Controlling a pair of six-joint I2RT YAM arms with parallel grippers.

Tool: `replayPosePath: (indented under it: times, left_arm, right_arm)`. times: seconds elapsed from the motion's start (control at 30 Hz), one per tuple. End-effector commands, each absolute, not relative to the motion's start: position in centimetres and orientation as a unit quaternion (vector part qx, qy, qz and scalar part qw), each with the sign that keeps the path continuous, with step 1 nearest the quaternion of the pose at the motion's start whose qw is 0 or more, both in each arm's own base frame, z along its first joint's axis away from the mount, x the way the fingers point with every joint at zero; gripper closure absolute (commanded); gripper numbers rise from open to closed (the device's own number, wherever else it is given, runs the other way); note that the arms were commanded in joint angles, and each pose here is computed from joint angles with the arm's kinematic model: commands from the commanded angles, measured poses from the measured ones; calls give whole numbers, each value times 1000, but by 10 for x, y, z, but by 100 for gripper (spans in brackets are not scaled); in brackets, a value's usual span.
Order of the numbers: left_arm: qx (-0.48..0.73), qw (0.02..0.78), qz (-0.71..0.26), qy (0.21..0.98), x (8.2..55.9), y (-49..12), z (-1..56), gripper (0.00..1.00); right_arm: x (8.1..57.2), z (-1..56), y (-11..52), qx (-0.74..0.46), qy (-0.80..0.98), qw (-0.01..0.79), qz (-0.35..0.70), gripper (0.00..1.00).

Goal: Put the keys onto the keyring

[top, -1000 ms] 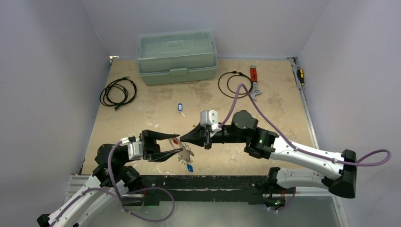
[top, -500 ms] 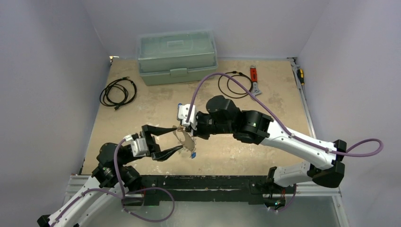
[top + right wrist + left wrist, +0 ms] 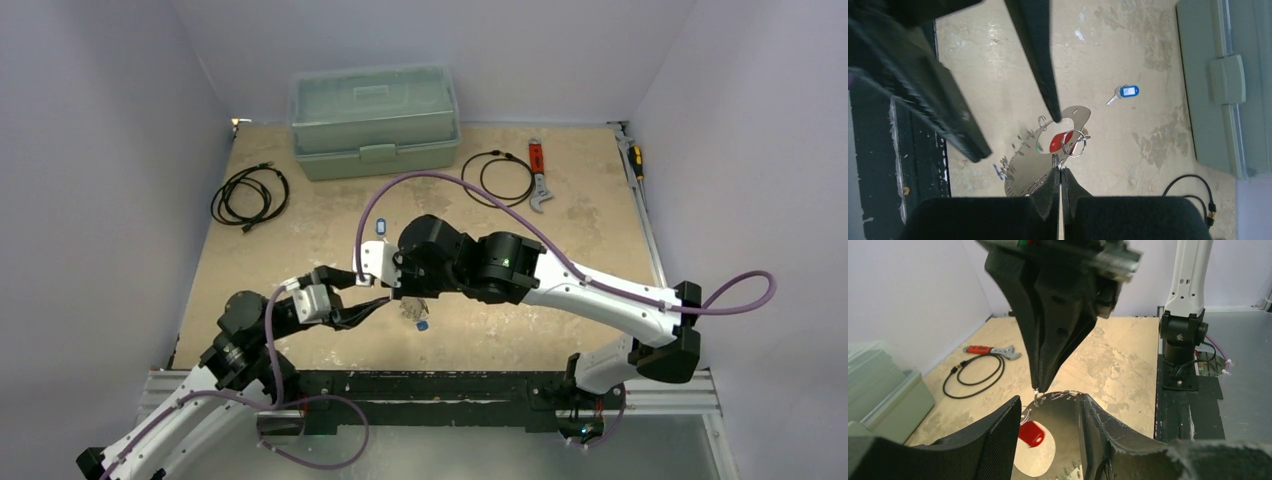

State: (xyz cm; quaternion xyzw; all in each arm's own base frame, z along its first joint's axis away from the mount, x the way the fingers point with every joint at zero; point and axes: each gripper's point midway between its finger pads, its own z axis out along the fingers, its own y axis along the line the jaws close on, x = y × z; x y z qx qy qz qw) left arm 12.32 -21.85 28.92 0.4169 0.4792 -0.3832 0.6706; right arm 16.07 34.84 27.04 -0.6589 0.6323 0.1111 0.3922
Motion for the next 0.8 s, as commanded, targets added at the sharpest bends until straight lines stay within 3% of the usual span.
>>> replayPosePath:
  times: [0.0,0.17,0.77]
  left_arm:
    - [427,670,-381,472,124,-222,298,57]
    - [441,658,-395,466,119,-227,293,58]
    - [463,630,-419,462,111,-237,284,84]
  right_arm:
    - [148,308,354,-661,599,433,132,100]
    - [134,310,359,-671,584,432,151,100]
    - [107,325,367,-688,545,436,201,100]
